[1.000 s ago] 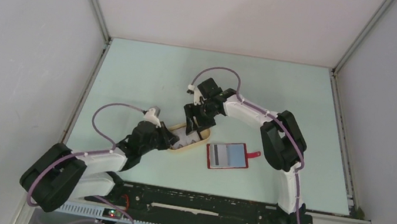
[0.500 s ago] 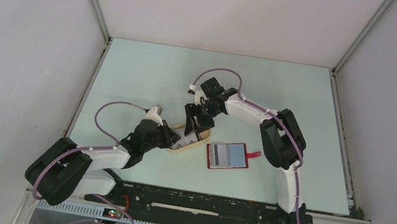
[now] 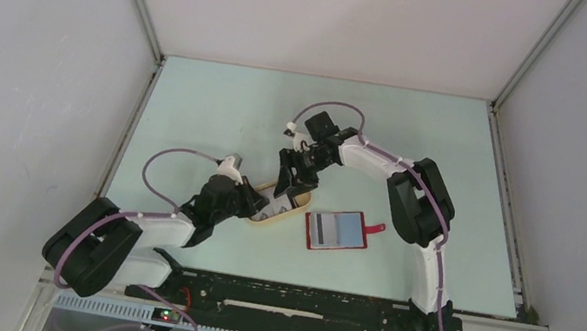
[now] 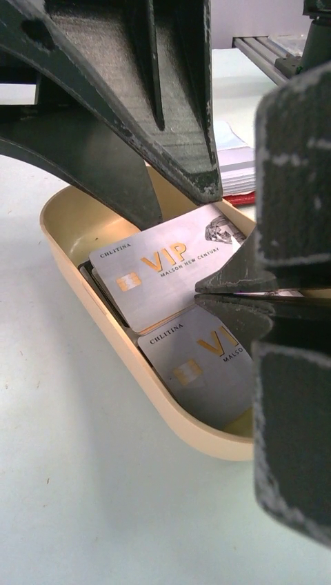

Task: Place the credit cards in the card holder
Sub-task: Pick up the credit card from the storage box.

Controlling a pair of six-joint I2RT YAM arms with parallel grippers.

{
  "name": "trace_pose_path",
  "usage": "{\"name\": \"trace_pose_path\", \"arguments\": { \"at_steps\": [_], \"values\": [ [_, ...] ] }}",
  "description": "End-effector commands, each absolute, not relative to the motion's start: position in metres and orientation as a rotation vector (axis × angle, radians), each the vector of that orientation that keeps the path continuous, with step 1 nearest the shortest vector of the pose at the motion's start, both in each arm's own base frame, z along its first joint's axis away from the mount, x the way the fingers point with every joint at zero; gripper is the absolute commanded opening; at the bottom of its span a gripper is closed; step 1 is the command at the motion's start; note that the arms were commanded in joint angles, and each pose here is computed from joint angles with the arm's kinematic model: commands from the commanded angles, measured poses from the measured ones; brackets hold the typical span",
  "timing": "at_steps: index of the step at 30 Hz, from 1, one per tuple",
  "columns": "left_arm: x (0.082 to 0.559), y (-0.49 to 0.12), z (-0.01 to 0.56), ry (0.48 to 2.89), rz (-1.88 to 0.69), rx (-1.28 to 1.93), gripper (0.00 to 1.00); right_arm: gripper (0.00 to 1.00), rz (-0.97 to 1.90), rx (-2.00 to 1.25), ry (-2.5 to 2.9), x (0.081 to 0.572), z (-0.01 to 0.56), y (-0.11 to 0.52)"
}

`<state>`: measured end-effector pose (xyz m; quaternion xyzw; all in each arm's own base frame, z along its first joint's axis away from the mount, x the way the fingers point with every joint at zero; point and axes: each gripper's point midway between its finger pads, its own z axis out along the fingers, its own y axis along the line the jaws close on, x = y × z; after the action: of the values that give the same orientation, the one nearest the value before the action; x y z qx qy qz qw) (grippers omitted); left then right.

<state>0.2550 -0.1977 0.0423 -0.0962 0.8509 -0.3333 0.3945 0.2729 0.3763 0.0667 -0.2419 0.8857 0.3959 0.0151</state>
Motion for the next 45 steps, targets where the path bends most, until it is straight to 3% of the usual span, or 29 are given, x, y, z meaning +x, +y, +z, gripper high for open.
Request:
{"name": "trace_pose_path", "arguments": {
  "at_steps": [1, 13, 22, 29, 38, 42, 45],
  "values": [
    [0.253, -0.198, 0.035, 2.204, -0.813, -0.215, 0.04, 0.66, 1.42, -0.74, 2.726, 0.262, 0.087, 0.388],
    [0.253, -0.201, 0.038, 2.191, -0.84, -0.21, 0.04, 0.63, 1.565, -0.68, 2.736, 0.257, 0.089, 0.391],
    [0.252, -0.202, 0.04, 2.176, -0.859, -0.212, 0.04, 0.46, 1.561, -0.665, 2.776, 0.253, 0.074, 0.395],
    [0.252, -0.201, 0.043, 2.163, -0.861, -0.21, 0.05, 0.24, 1.406, -0.629, 2.805, 0.268, 0.057, 0.388],
    [0.252, -0.202, 0.05, 2.135, -0.877, -0.197, 0.08, 0.0, 1.425, -0.63, 2.775, 0.278, 0.058, 0.382],
    [0.252, -0.2, 0.063, 2.095, -0.887, -0.185, 0.12, 0.0, 1.473, -0.628, 2.734, 0.285, 0.066, 0.377],
    [0.251, -0.197, 0.075, 2.06, -0.887, -0.171, 0.22, 0.0, 1.551, -0.664, 2.68, 0.286, 0.075, 0.376]
  ]
}}
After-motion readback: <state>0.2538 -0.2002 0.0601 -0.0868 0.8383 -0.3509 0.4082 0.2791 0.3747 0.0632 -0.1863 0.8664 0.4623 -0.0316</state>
